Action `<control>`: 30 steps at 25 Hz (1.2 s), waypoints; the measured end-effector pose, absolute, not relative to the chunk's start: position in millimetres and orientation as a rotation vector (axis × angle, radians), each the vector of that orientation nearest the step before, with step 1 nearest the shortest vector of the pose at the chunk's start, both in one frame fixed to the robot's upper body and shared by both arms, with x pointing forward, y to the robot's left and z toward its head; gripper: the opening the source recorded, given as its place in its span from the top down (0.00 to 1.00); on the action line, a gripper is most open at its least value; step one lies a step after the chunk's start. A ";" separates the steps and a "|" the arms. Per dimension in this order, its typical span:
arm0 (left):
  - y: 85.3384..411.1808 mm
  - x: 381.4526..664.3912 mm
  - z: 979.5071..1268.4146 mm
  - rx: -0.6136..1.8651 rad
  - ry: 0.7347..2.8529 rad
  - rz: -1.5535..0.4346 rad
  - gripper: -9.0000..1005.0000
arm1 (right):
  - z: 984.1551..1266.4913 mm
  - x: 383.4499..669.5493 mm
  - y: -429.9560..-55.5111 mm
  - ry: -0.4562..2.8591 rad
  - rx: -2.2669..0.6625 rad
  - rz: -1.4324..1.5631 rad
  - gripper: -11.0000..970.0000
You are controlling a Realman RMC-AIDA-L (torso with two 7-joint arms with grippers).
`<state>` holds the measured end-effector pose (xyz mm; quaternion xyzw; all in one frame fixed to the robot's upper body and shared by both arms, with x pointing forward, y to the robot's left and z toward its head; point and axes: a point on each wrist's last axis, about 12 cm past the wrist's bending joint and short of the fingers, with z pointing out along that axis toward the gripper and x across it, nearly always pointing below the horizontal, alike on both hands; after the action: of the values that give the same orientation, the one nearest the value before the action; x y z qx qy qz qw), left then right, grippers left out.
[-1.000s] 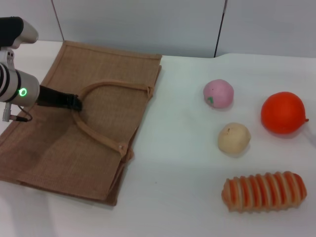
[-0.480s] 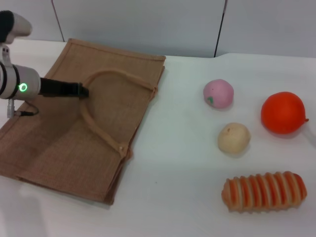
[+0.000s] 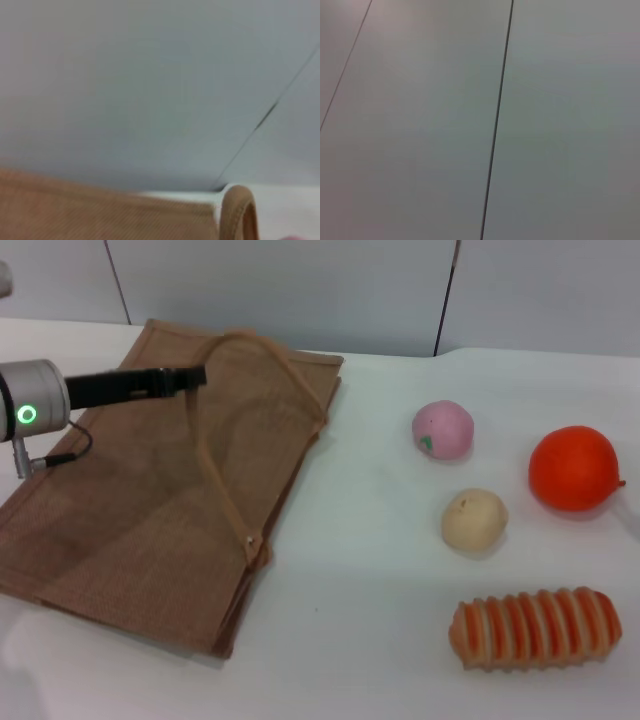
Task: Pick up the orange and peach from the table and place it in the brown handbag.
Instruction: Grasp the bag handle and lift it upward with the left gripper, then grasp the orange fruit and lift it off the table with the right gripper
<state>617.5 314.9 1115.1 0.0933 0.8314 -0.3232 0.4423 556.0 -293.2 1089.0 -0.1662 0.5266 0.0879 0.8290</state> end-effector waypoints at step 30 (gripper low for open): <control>312.5 564.5 1119.9 0.347 1.392 -0.944 0.87 | 1087.6 557.4 -286.8 1.131 -0.396 0.218 0.12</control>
<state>564.5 312.5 1119.9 0.1531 0.6135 -0.4160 0.6535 557.4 -286.8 1087.6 -0.1861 0.5311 0.1023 0.8202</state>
